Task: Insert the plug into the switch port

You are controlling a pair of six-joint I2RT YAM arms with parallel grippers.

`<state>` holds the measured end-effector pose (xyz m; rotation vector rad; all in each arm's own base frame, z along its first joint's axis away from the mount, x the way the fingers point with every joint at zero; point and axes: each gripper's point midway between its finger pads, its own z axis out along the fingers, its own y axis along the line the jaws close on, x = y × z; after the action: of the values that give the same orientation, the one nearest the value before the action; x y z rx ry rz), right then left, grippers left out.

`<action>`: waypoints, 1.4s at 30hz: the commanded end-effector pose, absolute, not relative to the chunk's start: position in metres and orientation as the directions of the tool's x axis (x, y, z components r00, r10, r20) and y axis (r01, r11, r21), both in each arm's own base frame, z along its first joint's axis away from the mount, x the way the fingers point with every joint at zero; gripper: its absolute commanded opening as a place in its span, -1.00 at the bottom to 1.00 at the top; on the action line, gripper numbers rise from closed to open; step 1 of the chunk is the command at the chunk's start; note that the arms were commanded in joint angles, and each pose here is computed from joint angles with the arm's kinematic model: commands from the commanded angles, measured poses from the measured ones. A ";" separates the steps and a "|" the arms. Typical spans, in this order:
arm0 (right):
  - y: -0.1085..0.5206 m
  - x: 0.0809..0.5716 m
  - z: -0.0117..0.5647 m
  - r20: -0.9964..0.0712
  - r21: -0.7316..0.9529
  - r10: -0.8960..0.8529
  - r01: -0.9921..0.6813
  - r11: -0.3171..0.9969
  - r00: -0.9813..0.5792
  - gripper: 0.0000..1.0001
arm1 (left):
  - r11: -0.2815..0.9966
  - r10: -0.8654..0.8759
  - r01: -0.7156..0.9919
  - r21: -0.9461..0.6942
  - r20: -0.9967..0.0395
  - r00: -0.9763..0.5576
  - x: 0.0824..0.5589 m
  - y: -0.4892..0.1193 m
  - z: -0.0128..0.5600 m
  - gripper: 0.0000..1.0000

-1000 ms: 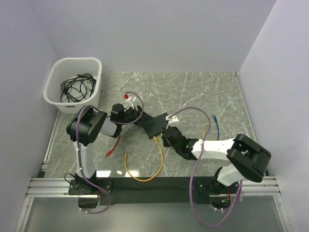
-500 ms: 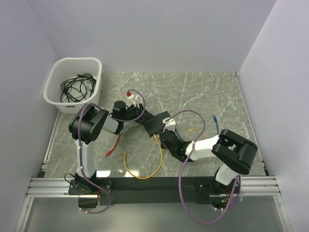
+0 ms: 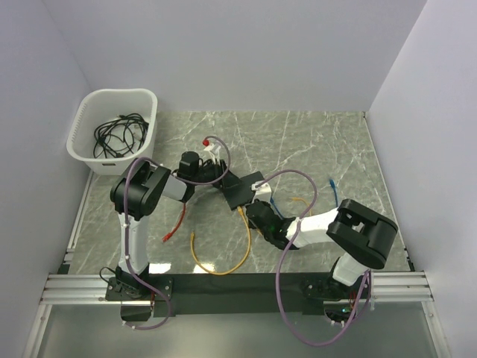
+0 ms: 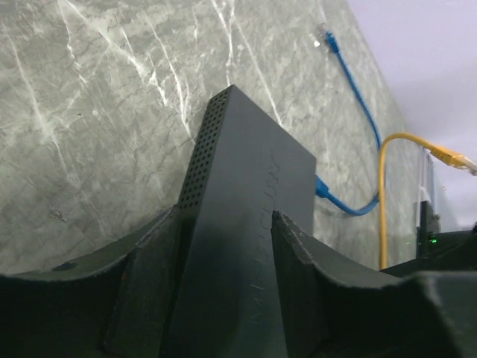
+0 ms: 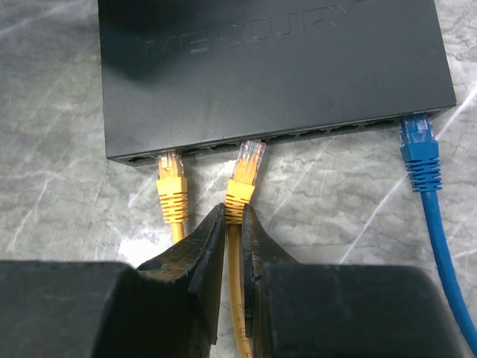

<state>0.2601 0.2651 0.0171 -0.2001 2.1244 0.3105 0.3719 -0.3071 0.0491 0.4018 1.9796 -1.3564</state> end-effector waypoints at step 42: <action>0.230 0.313 0.075 -0.854 -0.085 -0.212 -0.273 0.958 -0.475 -1.00 | 0.307 0.200 0.756 -0.578 -0.738 -0.645 0.316 -0.332 0.013 -0.25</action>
<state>0.2708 0.2207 0.0290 -0.4507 2.2320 0.0612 0.3700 -0.3231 0.0375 0.7222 1.9204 -1.2004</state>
